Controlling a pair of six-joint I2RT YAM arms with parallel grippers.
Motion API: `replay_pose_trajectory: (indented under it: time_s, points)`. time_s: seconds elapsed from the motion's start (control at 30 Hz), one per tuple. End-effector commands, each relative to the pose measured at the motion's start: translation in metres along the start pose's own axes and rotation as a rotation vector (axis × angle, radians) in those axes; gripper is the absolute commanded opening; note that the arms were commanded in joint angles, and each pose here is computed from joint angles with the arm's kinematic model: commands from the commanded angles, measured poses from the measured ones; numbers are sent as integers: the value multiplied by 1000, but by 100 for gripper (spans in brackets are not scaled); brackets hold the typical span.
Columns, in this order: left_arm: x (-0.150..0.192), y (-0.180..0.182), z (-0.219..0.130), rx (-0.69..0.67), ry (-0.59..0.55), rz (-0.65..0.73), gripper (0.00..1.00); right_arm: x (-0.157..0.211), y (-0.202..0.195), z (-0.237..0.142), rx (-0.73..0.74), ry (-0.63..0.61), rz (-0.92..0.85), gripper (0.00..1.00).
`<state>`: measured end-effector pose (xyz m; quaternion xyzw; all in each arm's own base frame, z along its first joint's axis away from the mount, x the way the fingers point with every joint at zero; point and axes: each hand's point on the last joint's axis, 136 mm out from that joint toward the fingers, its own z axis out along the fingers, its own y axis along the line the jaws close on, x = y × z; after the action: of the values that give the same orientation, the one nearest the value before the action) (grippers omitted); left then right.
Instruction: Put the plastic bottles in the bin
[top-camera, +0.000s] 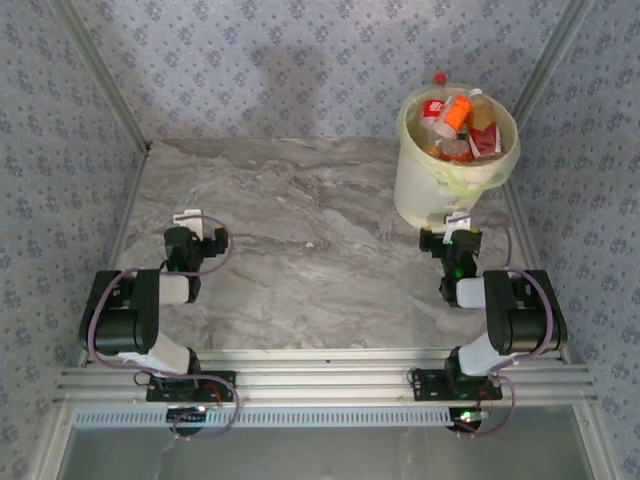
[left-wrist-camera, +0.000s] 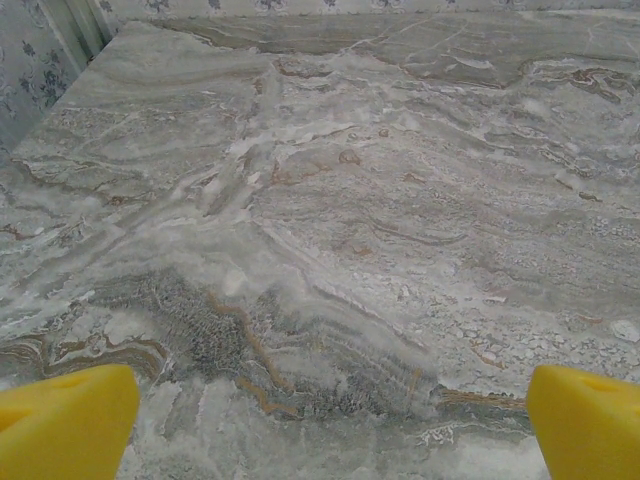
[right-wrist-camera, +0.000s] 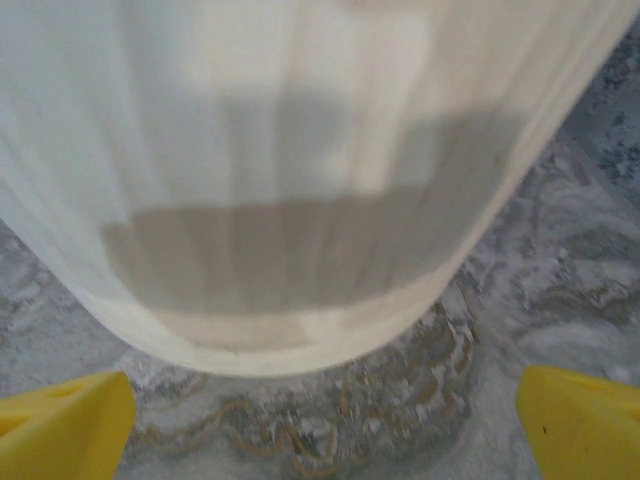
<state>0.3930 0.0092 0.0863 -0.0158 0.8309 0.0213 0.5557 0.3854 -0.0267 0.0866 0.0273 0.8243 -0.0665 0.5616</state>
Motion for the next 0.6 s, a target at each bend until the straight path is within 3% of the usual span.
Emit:
replay_pose_trajectory:
  time_s: [0.0,0.57]
  points:
    - [-4,2,4,-3,-3,-16,100,0,6,5,-67,26,30,100]
    - [-5,2,4,1,-3,-17,100,0,7,5,-60,25,19,100]
